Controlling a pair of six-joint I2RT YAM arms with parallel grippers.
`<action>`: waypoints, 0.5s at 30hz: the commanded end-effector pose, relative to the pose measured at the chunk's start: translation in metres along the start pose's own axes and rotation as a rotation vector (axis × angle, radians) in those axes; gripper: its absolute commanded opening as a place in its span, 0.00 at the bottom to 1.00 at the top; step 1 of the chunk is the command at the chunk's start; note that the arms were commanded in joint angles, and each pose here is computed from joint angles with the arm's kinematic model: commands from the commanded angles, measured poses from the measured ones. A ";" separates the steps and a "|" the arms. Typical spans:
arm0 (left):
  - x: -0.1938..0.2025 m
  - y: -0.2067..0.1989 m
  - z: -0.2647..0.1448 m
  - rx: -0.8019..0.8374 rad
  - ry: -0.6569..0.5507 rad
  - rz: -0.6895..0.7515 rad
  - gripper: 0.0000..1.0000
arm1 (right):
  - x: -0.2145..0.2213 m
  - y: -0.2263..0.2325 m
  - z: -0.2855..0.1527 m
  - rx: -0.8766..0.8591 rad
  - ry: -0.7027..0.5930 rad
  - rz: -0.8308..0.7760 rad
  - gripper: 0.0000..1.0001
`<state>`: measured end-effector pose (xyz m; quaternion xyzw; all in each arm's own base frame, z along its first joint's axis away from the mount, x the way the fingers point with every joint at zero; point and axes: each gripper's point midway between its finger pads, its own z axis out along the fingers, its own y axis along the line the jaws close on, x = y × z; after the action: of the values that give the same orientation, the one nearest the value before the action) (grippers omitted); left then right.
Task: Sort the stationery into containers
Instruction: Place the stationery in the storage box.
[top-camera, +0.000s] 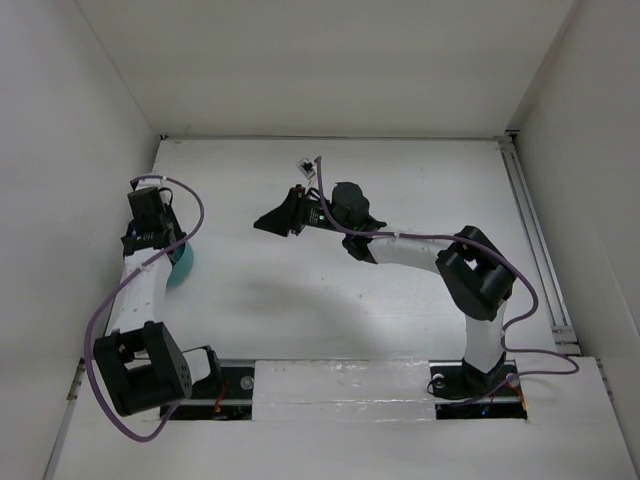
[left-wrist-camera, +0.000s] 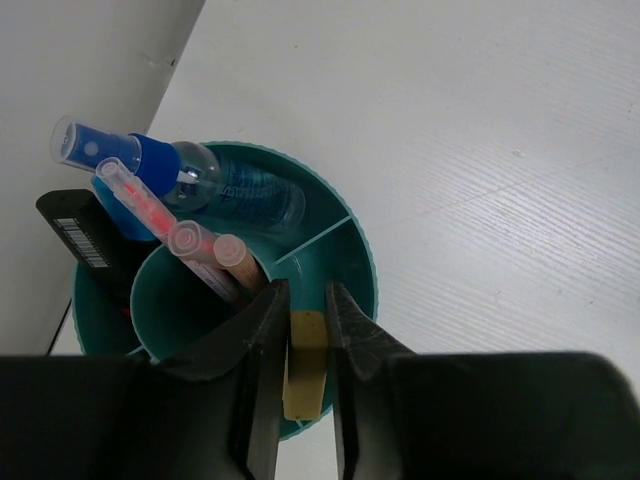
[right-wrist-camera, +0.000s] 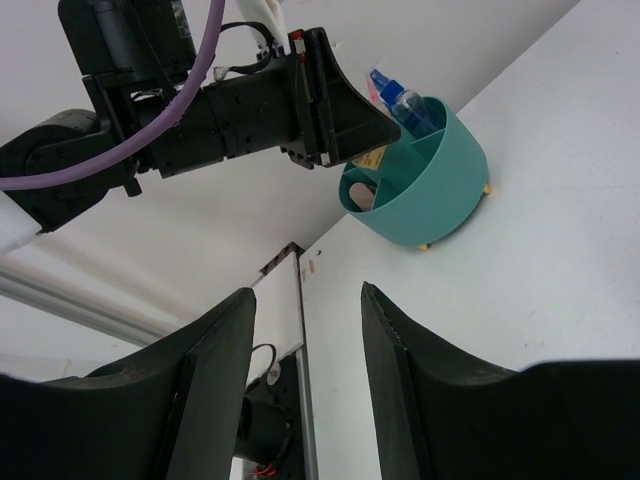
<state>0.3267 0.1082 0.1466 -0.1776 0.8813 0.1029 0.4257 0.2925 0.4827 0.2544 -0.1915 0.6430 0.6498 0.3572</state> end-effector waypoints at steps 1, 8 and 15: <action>-0.002 -0.001 0.003 0.009 -0.018 -0.012 0.19 | -0.027 0.036 -0.004 -0.097 -0.063 -0.067 0.52; 0.003 -0.002 0.007 0.007 0.002 -0.019 0.25 | -0.027 0.036 -0.004 -0.097 -0.063 -0.067 0.52; -0.028 -0.007 -0.022 0.047 -0.122 -0.039 0.30 | -0.027 0.036 -0.004 -0.097 -0.063 -0.067 0.52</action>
<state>0.3288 0.1058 0.1460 -0.1815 0.8805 0.0940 0.4277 0.2923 0.4827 0.2544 -0.1916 0.6430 0.6500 0.3568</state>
